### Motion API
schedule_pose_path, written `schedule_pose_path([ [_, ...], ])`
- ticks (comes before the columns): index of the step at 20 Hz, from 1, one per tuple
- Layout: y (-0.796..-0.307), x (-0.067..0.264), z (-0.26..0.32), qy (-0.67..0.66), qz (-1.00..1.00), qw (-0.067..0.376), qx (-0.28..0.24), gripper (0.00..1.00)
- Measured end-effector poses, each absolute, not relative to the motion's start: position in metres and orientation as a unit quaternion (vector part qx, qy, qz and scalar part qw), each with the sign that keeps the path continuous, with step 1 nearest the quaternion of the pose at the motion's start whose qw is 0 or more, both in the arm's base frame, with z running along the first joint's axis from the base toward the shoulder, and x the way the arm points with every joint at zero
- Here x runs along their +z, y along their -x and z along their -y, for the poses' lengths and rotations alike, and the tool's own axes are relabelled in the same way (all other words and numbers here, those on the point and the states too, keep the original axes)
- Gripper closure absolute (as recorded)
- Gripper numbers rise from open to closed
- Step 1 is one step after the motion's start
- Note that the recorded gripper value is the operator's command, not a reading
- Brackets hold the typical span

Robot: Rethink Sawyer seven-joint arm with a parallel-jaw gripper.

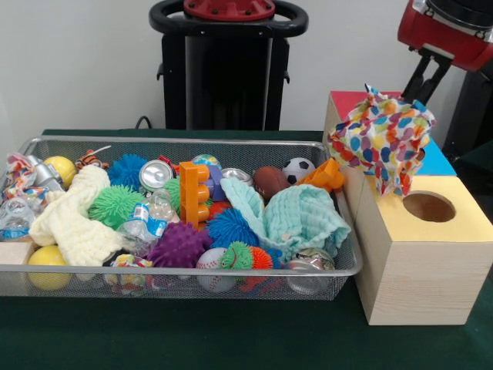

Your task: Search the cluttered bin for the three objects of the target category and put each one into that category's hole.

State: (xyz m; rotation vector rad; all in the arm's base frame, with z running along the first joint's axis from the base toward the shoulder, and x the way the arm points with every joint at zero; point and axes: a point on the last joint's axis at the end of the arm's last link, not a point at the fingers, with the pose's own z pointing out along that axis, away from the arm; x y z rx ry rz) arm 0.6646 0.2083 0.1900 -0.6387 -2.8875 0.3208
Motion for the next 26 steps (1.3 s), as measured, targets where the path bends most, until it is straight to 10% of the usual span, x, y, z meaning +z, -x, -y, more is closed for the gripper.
schedule_pose_path([
  [26, -0.640, 0.168, -0.235, 0.202, 0.967, 0.085, 0.131, 1.00],
])
